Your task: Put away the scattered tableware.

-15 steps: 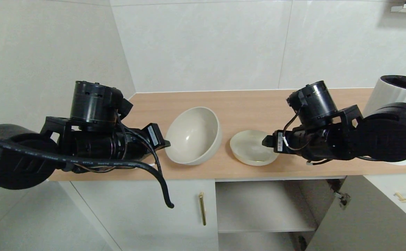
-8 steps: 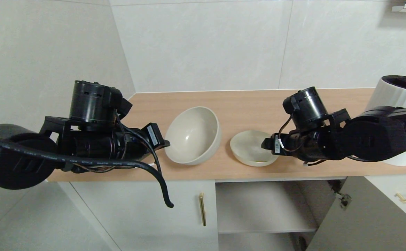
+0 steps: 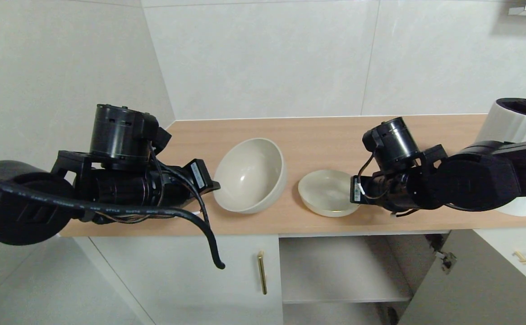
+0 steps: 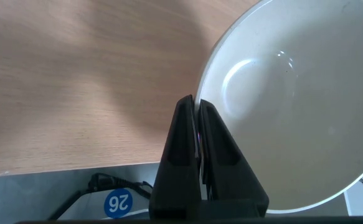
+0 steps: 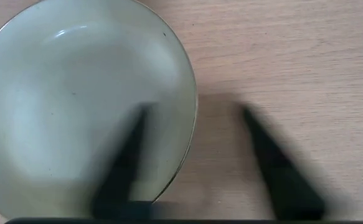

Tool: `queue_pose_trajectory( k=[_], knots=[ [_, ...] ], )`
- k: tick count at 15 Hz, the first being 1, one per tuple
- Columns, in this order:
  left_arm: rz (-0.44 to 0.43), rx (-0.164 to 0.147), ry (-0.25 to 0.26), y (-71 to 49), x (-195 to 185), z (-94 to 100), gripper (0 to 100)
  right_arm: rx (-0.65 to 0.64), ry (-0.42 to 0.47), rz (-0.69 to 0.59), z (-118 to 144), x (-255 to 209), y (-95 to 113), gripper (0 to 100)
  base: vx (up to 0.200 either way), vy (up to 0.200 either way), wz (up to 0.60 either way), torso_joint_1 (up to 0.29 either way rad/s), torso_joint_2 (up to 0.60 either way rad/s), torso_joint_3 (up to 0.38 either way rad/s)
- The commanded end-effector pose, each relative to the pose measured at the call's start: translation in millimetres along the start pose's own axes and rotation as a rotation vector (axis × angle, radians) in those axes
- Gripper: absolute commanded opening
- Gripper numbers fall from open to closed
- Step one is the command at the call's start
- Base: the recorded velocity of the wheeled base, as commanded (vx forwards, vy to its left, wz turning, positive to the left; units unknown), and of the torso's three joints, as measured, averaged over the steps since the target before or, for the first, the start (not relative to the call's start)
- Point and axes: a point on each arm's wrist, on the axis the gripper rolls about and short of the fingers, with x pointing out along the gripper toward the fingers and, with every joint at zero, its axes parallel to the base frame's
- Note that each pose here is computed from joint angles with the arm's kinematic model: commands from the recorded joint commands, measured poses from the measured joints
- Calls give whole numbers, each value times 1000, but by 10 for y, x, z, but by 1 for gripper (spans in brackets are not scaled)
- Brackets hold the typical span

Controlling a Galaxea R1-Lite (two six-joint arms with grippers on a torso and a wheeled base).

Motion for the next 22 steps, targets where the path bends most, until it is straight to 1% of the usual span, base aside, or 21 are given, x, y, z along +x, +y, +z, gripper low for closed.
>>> queue_pose_trajectory(
  k=[1, 3, 7, 8, 9, 10, 11, 12, 13, 14, 15, 16, 17, 18, 21, 22],
  knots=[
    [-3, 1, -2, -5, -9, 3, 0, 1, -2, 2, 6, -11, -1, 0, 0, 0, 0, 0, 0, 0],
    [-5, 1, -7, -10, -24, 8, 0, 5, -11, 7, 27, -48, -8, 0, 0, 0, 0, 0, 0, 0],
    [-17, 8, -19, -15, -134, 3, 0, 25, -42, 40, 108, -291, -63, 0, 0, 0, 0, 0, 0, 0],
    [-30, 17, -36, -23, -254, 6, 0, 27, -41, 54, 132, -477, -120, 0, 0, 0, 0, 0, 0, 0],
    [-34, 45, -46, -11, -361, -6, 0, 24, -23, 89, 131, -619, -147, 0, 0, 0, 0, 0, 0, 0],
    [-25, 91, -39, 29, -470, -57, 0, 22, -1, 148, 122, -792, -191, 0, 0, 0, 0, 0, 0, 0],
    [-21, 123, -35, 53, -560, -95, 0, 22, 15, 193, 118, -895, -223, 0, 0, 0, 0, 0, 0, 0],
    [-19, 189, -35, 81, -744, -147, 0, 15, 54, 293, 96, -1118, -287, 0, 0, 0, 0, 0, 0, 0],
    [-25, 214, -39, 81, -854, -169, 0, 7, 84, 333, 63, -1236, -344, 0, 0, 0, 0, 0, 0, 0],
    [-32, 232, -40, 96, -954, -208, 0, 4, 93, 367, 57, -1347, -389, 0, 0, 0, 0, 0, 0, 0],
    [-35, 246, -40, 114, -1004, -240, 0, -2, 92, 382, 46, -1408, -389, 0, 0, 0, 0, 0, 0, 0],
    [-29, 263, -35, 165, -1056, -298, 0, -17, 105, 394, -3, -1480, -387, 0, 0, 0, 0, 0, 0, 0],
    [-30, 267, -36, 177, -1080, -314, 0, -24, 118, 392, -48, -1490, -414, 0, 0, 0, 0, 0, 0, 0],
    [-27, 267, -31, 193, -1085, -332, 0, -36, 146, 370, -157, -1446, -452, 0, 0, 0, 0, 0, 0, 0],
    [-17, 269, -4, 212, -1025, -371, 0, -44, 162, 359, -204, -1421, -462, 0, 0, 0, 0, 0, 0, 0],
    [-18, 272, 3, 207, -1014, -383, 0, -44, 162, 359, -204, -1421, -462, 0, -200, 0, 0, 2, -2, 2]
  ],
)
